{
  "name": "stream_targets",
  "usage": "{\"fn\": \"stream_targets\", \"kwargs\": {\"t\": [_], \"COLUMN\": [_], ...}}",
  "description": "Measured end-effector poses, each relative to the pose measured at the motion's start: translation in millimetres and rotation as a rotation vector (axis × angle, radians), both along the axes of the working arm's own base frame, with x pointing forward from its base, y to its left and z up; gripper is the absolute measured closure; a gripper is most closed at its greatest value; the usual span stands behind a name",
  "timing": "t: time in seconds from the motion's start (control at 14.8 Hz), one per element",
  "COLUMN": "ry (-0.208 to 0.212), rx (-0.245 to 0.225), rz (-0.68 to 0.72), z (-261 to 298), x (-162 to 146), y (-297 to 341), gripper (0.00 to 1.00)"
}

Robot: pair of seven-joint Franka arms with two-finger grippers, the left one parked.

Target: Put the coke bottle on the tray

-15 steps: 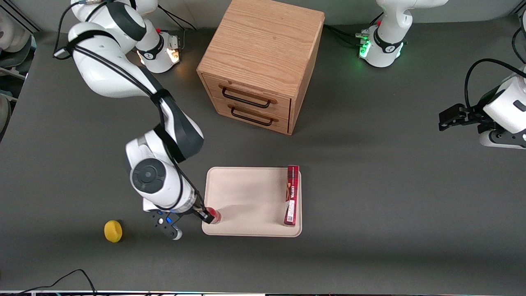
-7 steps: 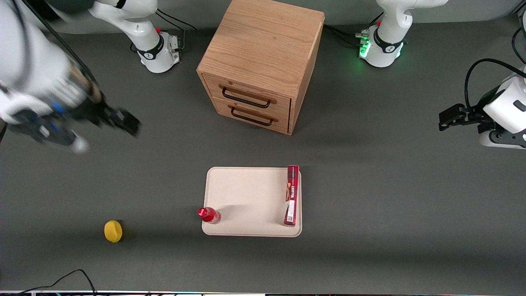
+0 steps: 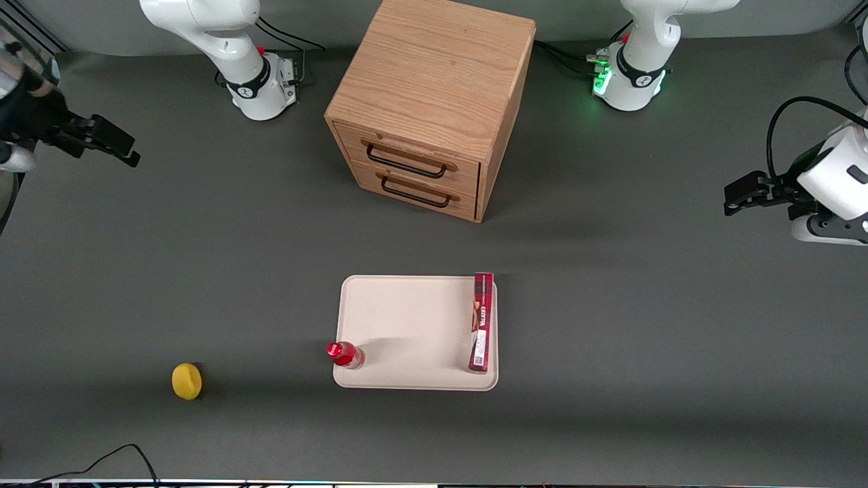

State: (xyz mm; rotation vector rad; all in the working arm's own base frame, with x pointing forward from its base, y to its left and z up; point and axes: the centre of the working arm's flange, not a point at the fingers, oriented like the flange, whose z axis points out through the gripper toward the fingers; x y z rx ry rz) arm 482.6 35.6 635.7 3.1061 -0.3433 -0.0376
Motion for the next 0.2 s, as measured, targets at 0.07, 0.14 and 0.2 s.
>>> {"fn": "stream_targets", "kwargs": {"t": [0.07, 0.14, 0.2], "ry": [0.002, -0.002, -0.010], "rx": [-0.004, -0.007, -0.008], "rz": [0.002, 0.003, 0.004], "z": [-16, -26, -27], "x": [-13, -24, -31], "y": [1, 2, 3], "gripper": [0.00, 0.00, 0.00]}}
